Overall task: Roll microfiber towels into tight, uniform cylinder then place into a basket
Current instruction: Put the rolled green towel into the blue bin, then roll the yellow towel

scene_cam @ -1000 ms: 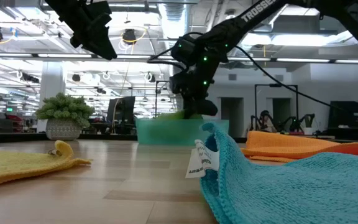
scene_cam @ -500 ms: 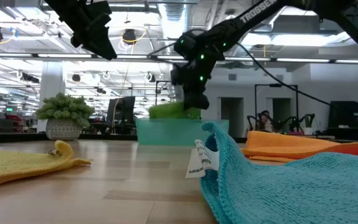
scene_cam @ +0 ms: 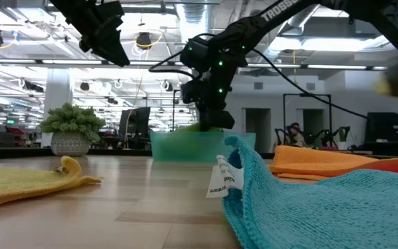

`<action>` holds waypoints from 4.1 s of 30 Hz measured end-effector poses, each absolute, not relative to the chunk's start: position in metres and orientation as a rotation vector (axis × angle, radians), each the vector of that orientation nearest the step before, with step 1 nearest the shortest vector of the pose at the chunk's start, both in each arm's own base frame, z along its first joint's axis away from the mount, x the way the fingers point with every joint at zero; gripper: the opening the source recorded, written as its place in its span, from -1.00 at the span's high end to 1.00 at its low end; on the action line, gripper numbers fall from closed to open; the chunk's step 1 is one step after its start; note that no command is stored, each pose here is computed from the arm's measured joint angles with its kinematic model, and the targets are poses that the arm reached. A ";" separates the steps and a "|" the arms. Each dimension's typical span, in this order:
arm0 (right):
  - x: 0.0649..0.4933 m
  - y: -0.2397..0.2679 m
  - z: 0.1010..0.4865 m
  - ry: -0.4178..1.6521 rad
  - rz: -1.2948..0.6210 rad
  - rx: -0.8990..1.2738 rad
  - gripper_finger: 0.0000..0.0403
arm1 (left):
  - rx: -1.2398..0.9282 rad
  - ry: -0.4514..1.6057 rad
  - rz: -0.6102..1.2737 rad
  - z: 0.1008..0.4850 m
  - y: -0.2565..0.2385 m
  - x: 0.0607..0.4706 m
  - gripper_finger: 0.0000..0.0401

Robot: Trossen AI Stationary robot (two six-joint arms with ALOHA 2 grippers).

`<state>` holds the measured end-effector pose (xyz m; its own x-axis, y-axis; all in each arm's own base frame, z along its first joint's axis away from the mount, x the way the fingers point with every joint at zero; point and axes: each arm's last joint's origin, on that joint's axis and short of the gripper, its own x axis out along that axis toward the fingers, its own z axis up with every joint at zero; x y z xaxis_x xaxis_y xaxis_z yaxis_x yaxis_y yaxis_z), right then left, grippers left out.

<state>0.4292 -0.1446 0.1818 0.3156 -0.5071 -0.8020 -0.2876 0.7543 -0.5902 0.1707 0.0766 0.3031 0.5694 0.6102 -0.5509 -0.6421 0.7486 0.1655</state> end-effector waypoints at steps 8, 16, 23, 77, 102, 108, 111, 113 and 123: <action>0.421 -0.133 0.183 1.272 -0.096 -0.486 0.84 | -0.056 0.625 0.735 0.303 0.077 0.171 0.24; 0.415 -0.142 0.187 1.187 -0.016 -0.173 0.84 | -0.058 0.625 0.734 0.303 0.076 0.171 0.24; 0.409 -0.162 0.188 1.140 0.015 -0.074 0.84 | -0.059 0.649 0.732 0.301 0.076 0.169 0.24; 0.416 -0.174 0.194 1.138 0.041 0.024 -0.29 | -0.095 0.588 0.805 0.306 0.091 0.166 0.24; 0.396 -0.163 0.333 0.945 -0.137 0.128 -0.29 | -0.098 0.538 0.765 0.316 0.084 0.153 0.24; 0.395 -0.105 0.351 0.986 -0.172 0.054 -0.29 | -0.134 0.543 0.705 0.317 0.067 0.146 0.24; 0.401 -0.078 0.351 0.985 -0.127 0.047 -0.29 | -0.137 0.569 0.620 0.315 0.059 0.149 0.24; 0.402 -0.061 0.350 1.009 -0.122 0.048 -0.29 | -0.135 0.584 0.569 0.314 0.054 0.150 0.24; 0.402 0.014 0.319 1.099 -0.235 0.093 -0.29 | -0.108 0.698 0.372 0.300 0.021 0.153 0.24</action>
<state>0.4024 0.0135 0.3193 0.4327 -0.1422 -0.8903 0.2337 0.9714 -0.0416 0.1528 0.0214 0.3001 0.7037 0.2981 -0.6450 -0.3695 0.9289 0.0262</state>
